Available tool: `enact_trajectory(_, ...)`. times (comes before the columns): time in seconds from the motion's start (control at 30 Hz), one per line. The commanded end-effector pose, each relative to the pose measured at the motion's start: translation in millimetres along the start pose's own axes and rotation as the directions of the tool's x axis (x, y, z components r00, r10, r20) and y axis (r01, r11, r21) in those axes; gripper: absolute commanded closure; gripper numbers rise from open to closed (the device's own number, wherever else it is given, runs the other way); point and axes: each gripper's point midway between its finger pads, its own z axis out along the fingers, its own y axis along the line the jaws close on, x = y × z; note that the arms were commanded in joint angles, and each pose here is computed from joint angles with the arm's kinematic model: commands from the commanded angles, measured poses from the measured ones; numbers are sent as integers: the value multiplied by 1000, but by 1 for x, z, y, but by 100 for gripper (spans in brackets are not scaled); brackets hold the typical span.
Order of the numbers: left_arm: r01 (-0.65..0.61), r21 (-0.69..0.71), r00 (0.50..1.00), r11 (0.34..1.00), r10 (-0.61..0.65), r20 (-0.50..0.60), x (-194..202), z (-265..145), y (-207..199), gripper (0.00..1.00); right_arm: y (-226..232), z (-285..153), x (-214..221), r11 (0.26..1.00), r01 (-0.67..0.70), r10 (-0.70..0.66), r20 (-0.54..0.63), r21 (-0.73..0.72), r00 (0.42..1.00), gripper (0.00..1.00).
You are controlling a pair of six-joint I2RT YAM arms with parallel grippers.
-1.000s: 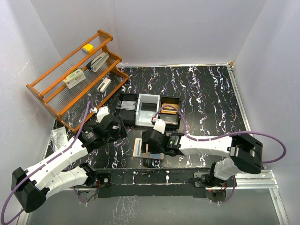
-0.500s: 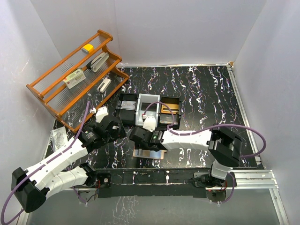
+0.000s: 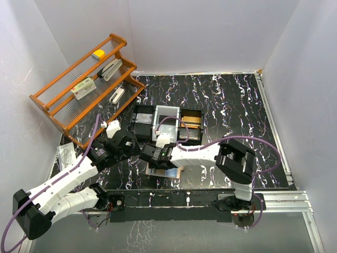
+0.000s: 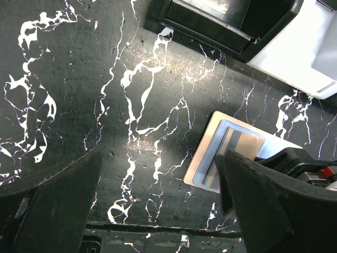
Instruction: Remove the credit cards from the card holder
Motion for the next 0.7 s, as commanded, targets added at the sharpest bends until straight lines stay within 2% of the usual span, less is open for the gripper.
enact_trajectory(0.0,14,7,999,1000,-14,32,-12,-7,-3,1,-43,16,33,992,49,-40,-76,120,996,49)
enact_trajectory(0.17,18,23,999,1000,-19,28,-11,-6,-5,1,-34,7,25,1000,-1,2,-58,9,998,61)
enact_trajectory(0.43,-1,44,1000,999,2,-12,-3,-1,-13,1,-27,-2,14,988,-75,64,-81,-139,995,66)
enact_trajectory(0.5,2,40,1000,999,-1,-22,-1,0,-13,1,-28,-8,5,987,-78,70,-61,-138,996,62)
enact_trajectory(0.6,38,13,999,999,-37,-13,-2,-2,-8,1,-21,-22,-18,988,-35,35,-2,-150,999,49)
enact_trajectory(0.67,62,6,998,998,-62,10,-6,-4,-4,1,-17,-28,-31,992,-10,13,21,-125,1000,46)
